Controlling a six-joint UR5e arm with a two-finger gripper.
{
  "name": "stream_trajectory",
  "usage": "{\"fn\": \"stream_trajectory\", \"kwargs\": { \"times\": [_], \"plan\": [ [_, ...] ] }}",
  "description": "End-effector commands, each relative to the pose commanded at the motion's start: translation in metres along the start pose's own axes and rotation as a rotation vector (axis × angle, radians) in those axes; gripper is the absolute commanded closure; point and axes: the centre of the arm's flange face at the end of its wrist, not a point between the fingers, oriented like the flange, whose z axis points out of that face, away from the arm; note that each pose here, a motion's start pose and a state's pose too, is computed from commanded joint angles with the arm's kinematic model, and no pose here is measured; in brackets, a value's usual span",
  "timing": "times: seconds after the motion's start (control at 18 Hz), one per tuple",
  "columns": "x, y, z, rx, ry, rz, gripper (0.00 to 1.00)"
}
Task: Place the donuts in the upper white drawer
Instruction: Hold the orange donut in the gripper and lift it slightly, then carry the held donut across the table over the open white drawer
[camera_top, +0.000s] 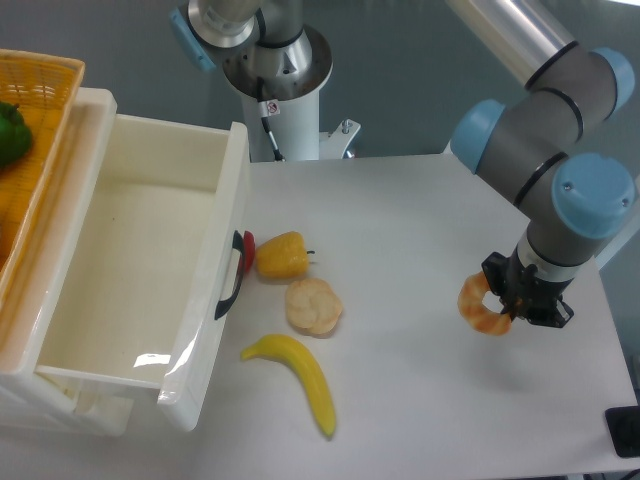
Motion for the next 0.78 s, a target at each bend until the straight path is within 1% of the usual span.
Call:
{"fn": "stream_trajectory", "kwargs": {
  "times": [0.11, 0.28, 0.39, 0.5, 0.56, 0.67, 0.78],
  "plan": [
    [0.019, -0.005, -0.024, 0.094, -0.003, -0.055, 1.0],
    [0.055, -0.017, -0.074, 0.217, -0.022, -0.132, 1.0],
    [0.081, -0.039, -0.101, 0.284, -0.026, -0.168, 1.0],
    [0.105, -0.062, -0.128, 0.324, -0.032, -0.227, 1.0],
    [0.118, -0.074, -0.14, 0.338, -0.037, -0.237, 1.0],
    [0.144, -0.094, -0.158, 0.357, -0.04, -0.241, 1.0],
    [0.167, -0.116, -0.166, 0.374, -0.032, -0.234, 1.0]
  ]
}}
